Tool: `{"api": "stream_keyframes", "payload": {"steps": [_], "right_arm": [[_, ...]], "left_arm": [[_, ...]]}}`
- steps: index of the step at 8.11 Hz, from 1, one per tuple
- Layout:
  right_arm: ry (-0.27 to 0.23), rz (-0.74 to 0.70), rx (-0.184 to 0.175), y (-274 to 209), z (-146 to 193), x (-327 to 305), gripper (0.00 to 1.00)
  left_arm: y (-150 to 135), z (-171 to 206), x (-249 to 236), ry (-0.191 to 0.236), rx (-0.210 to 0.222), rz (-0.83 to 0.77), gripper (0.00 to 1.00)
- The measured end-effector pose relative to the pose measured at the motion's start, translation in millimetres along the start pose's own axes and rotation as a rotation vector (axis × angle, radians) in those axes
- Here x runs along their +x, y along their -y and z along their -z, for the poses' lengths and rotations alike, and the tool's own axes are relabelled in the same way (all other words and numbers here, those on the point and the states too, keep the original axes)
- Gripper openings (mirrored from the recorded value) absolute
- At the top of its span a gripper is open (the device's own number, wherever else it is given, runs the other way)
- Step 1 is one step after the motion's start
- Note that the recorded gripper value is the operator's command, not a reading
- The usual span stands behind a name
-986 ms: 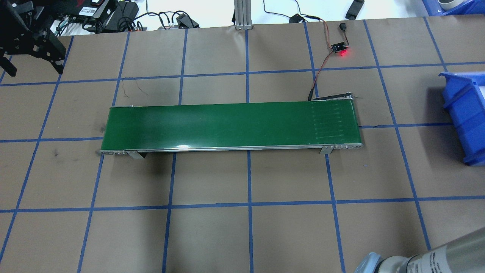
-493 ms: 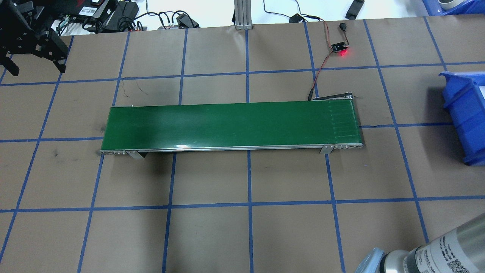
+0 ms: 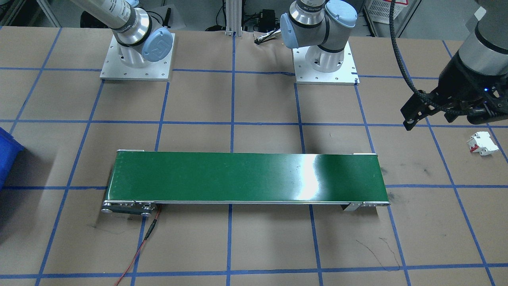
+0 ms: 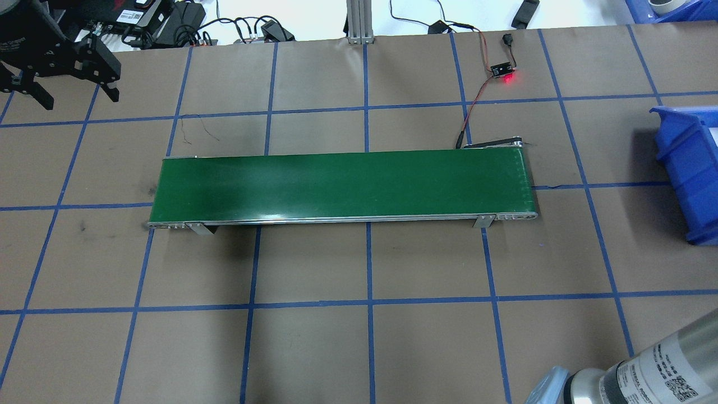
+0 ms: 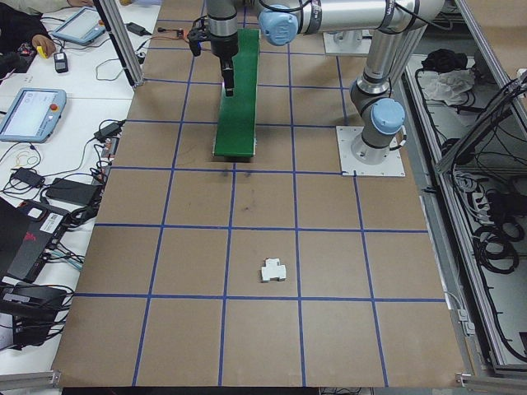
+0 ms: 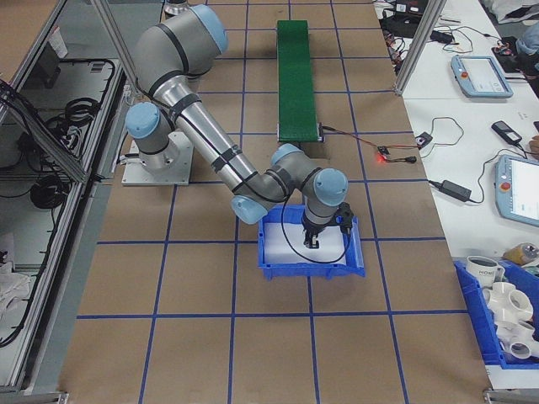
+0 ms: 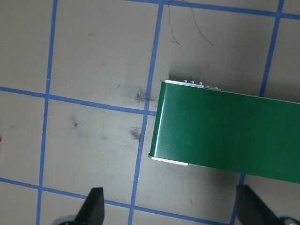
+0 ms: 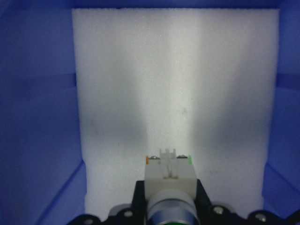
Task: Move button from left to right
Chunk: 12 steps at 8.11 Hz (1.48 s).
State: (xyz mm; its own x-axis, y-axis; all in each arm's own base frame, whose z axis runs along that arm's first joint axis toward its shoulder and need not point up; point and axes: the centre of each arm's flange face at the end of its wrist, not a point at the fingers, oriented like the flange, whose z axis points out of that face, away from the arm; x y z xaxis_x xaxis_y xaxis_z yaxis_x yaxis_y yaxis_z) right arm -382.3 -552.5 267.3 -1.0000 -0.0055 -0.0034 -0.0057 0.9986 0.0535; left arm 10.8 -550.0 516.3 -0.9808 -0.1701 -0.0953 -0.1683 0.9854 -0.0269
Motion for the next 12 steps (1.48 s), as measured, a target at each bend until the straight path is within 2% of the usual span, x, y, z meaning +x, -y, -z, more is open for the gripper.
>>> {"api": "stream_keyframes", "payload": {"steps": [3,4,5,7,8,9,11,12], "right_arm": [[0.015,0.020,-0.021,-5.4,-21.1,-0.3,0.01],[0.019,0.033,-0.023,-8.7,-25.0,4.1,0.04],[0.023,0.040,-0.024,-11.5,-27.3,7.6,0.17],[0.026,0.052,-0.024,-14.5,-29.0,10.9,0.69],[0.026,0.060,-0.022,-14.9,-29.0,11.5,0.74],[0.021,0.065,-0.017,-14.8,-29.1,11.9,0.83],[0.011,0.070,-0.007,-16.0,-30.4,10.8,0.88],[0.007,0.072,-0.004,-16.6,-28.8,10.1,0.96]], "left_arm": [[-5.3,4.5,31.3,-0.020,0.009,0.005,1.00],[-6.5,4.8,47.9,-0.025,0.017,0.013,1.00],[-6.9,3.9,64.6,-0.027,0.028,0.013,1.00],[-8.8,2.5,81.1,-0.029,0.037,0.006,1.00],[-9.2,2.8,83.3,-0.030,0.039,0.005,1.00],[-9.8,2.9,84.1,-0.029,0.039,0.004,1.00],[-9.9,2.9,84.3,-0.027,0.040,0.003,1.00],[-10.0,2.9,84.3,-0.027,0.040,0.003,1.00]]}}
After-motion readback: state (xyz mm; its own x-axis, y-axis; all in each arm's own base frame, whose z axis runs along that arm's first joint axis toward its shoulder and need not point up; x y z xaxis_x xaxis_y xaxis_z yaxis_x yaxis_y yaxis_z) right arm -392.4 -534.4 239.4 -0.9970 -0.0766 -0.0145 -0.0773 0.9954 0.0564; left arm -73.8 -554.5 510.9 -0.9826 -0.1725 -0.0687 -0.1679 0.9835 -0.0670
